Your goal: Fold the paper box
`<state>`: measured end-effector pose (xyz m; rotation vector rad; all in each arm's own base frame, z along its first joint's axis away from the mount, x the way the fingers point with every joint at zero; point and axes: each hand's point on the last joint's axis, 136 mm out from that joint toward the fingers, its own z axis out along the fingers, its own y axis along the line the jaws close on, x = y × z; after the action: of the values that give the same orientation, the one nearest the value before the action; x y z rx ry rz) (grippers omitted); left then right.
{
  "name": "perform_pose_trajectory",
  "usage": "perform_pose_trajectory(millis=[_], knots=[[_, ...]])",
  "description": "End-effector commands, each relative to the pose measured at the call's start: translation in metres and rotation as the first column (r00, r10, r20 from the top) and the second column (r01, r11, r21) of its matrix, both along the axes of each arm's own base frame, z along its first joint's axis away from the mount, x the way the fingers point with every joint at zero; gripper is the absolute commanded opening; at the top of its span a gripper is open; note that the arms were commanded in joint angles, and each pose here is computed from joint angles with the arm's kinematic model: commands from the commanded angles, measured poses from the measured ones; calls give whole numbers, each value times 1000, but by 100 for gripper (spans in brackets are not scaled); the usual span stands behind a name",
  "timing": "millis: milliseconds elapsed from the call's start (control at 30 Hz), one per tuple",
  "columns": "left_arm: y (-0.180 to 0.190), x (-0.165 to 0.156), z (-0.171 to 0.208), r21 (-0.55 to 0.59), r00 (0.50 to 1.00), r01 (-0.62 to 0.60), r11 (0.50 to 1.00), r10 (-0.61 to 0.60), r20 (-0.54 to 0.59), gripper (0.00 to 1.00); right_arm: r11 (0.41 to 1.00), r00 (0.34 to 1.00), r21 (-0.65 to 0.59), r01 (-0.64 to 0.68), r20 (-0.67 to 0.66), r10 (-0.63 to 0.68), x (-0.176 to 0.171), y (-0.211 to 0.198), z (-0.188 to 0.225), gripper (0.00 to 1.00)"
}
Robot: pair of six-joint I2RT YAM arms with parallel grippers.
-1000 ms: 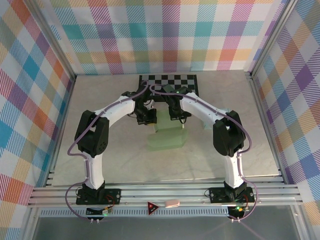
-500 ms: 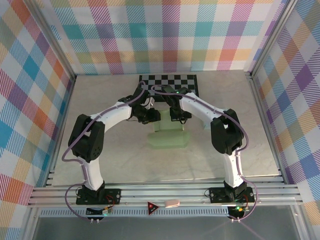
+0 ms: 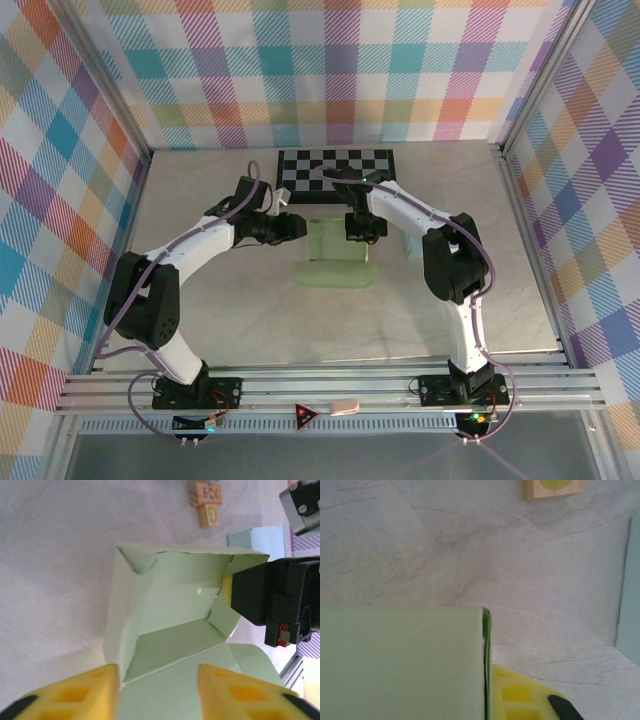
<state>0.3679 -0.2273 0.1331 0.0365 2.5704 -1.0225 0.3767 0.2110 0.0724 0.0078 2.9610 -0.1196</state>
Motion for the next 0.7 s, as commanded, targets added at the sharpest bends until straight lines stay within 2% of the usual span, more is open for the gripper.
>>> perform_pose_trajectory(millis=[0, 133, 367, 667], knots=[[3, 1, -7, -81, 999, 33, 996, -32, 12, 36, 998, 998, 56, -35, -50, 38, -1, 7, -9, 0], [-11, 1, -15, -145, 996, 93, 985, -93, 4, 29, 996, 996, 76, -55, -72, 60, -1, 10, -14, 0], [-19, -1, -35, -188, 988, 148, 971, -154, -16, 24, 994, 993, 92, -59, -92, 68, 1, 10, -18, 0], [-11, -14, -60, -133, 983, 158, 978, -169, -76, 21, 993, 992, 106, -57, -106, 68, 3, 13, -20, 0]])
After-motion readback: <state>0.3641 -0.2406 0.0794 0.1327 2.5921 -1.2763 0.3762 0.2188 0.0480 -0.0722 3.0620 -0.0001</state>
